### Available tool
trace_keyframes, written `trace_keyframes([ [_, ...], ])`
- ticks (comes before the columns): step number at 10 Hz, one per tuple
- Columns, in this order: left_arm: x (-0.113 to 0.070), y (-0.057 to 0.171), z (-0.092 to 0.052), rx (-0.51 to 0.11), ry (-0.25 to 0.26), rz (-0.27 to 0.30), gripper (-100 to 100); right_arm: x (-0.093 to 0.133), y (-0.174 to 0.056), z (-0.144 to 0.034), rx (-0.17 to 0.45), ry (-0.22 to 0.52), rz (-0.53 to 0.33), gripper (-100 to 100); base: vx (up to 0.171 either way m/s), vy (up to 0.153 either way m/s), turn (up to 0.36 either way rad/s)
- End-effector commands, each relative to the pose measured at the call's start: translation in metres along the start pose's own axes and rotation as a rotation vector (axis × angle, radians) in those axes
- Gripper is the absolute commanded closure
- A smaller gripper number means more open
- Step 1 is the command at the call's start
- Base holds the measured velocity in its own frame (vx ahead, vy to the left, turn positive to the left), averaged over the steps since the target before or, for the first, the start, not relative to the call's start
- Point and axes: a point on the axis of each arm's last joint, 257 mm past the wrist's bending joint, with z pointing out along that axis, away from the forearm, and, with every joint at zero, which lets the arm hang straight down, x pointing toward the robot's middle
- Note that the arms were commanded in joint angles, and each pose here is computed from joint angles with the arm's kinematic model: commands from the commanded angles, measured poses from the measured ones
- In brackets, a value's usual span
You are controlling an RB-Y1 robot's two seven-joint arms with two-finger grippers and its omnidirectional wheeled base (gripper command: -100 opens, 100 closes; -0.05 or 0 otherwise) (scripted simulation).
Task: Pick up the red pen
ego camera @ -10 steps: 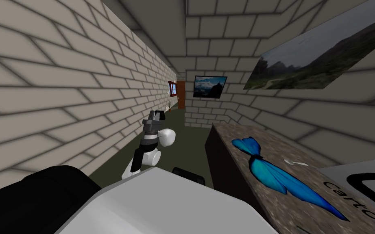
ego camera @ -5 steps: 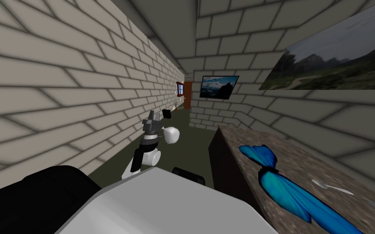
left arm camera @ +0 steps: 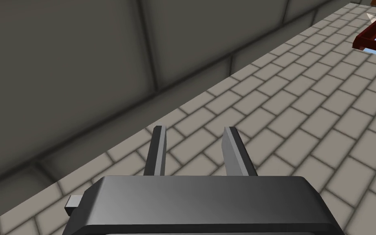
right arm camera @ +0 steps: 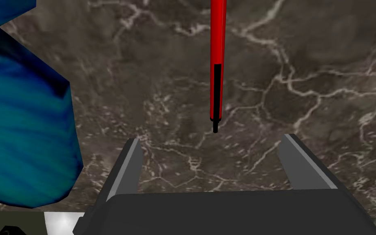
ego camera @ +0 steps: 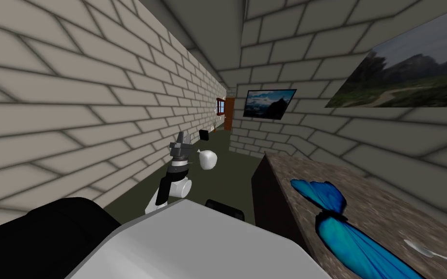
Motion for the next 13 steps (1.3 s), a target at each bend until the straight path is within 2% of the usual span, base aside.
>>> trace_keyframes([
  [1,0.0,0.0,0.0,0.0,0.0,0.0,0,0.0,0.0,0.0,0.0,0.0,0.0,0,0.0,-0.007,-0.006],
  [2,0.0,0.0,0.0,0.0,0.0,0.0,0,0.0,-0.001,0.003,0.002,-0.002,0.033,-100,-0.081,-0.004,0.23],
  [9,0.0,0.0,0.0,0.0,0.0,0.0,0,0.01,-0.011,0.02,0.017,0.009,0.257,-100,-0.202,-0.007,0.334],
  [10,0.0,0.0,0.0,0.0,0.0,0.0,0,0.009,-0.01,0.021,0.014,0.009,0.258,-100,-0.123,0.022,0.112],
  [12,0.0,0.0,0.0,0.0,0.0,0.0,0,0.014,-0.012,0.024,0.018,0.019,0.321,-100,-0.119,0.053,0.264],
  [13,0.0,0.0,0.0,0.0,0.0,0.0,0,0.014,-0.011,0.023,0.015,0.018,0.299,-100,-0.075,0.027,0.056],
])
